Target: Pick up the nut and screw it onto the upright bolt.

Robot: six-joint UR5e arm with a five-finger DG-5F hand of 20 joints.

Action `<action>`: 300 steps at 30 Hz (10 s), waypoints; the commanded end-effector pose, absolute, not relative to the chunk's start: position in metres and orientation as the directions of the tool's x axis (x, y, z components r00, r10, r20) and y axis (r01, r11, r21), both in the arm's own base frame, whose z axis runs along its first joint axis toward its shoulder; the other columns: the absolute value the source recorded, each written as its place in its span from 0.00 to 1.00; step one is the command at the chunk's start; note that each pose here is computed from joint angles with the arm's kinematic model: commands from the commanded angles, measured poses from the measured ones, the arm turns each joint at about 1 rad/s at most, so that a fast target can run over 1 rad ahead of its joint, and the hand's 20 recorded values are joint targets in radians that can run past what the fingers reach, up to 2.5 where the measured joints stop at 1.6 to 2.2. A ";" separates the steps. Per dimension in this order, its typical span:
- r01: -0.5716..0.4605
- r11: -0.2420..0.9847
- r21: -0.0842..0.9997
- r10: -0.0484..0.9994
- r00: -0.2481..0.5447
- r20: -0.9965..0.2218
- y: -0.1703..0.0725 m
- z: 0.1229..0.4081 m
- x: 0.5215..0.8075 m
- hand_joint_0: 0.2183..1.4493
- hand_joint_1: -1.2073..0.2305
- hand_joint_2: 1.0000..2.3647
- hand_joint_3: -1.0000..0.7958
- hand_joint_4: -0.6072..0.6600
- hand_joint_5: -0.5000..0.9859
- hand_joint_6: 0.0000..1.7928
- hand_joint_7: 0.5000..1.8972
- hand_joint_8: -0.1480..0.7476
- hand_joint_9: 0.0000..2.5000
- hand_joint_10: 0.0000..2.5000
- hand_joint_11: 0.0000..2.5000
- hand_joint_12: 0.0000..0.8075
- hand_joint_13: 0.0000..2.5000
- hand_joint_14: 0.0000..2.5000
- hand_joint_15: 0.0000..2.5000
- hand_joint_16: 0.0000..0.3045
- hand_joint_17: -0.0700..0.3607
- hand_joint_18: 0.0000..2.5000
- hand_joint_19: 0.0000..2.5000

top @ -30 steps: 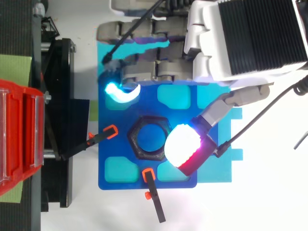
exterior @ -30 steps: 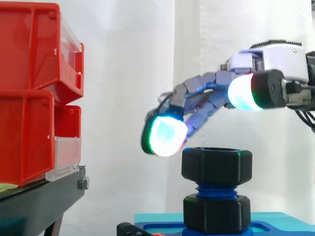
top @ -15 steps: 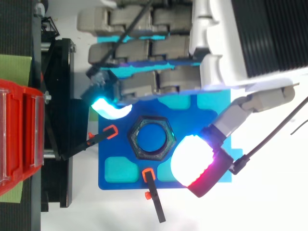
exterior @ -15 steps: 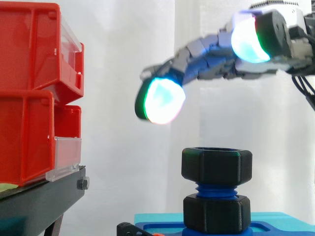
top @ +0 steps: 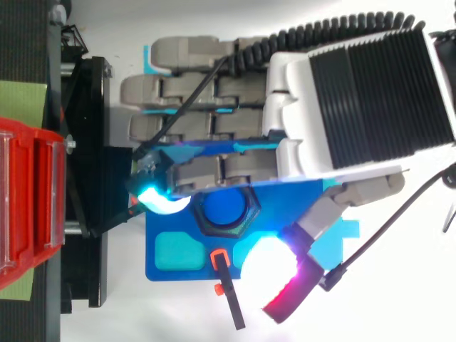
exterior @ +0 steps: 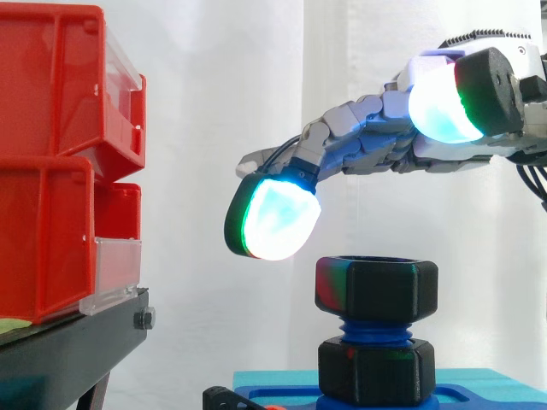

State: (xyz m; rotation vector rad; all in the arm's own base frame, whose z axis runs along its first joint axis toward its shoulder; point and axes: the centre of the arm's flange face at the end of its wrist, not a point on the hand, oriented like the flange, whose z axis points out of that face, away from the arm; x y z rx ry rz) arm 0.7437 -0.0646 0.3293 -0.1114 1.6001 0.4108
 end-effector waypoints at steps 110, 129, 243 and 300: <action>-0.380 0.895 0.234 0.250 -0.006 -0.968 -0.068 0.308 0.749 0.20 0.74 0.00 0.28 0.60 0.20 0.28 0.10 0.43 0.16 0.00 0.00 0.41 0.02 0.00 0.00 0.14 0.39 0.00 0.00; -0.360 0.907 0.218 0.244 0.029 -0.969 -0.063 0.302 0.752 0.20 0.83 0.00 0.28 0.57 0.21 0.28 0.08 0.39 0.07 0.00 0.00 0.41 0.00 0.00 0.00 0.15 0.41 0.00 0.00; -0.339 0.906 0.254 0.266 -0.012 -0.964 -0.067 0.314 0.752 0.21 0.74 0.00 0.28 0.57 0.20 0.28 0.06 0.35 0.07 0.00 0.00 0.35 0.00 0.00 0.00 0.14 0.39 0.00 0.00; -0.316 0.914 0.253 0.250 -0.049 -0.967 -0.074 0.296 0.744 0.26 0.65 0.00 0.28 0.63 0.35 0.28 0.55 0.45 0.34 0.00 0.00 0.17 0.13 0.00 0.00 0.03 0.22 0.01 0.00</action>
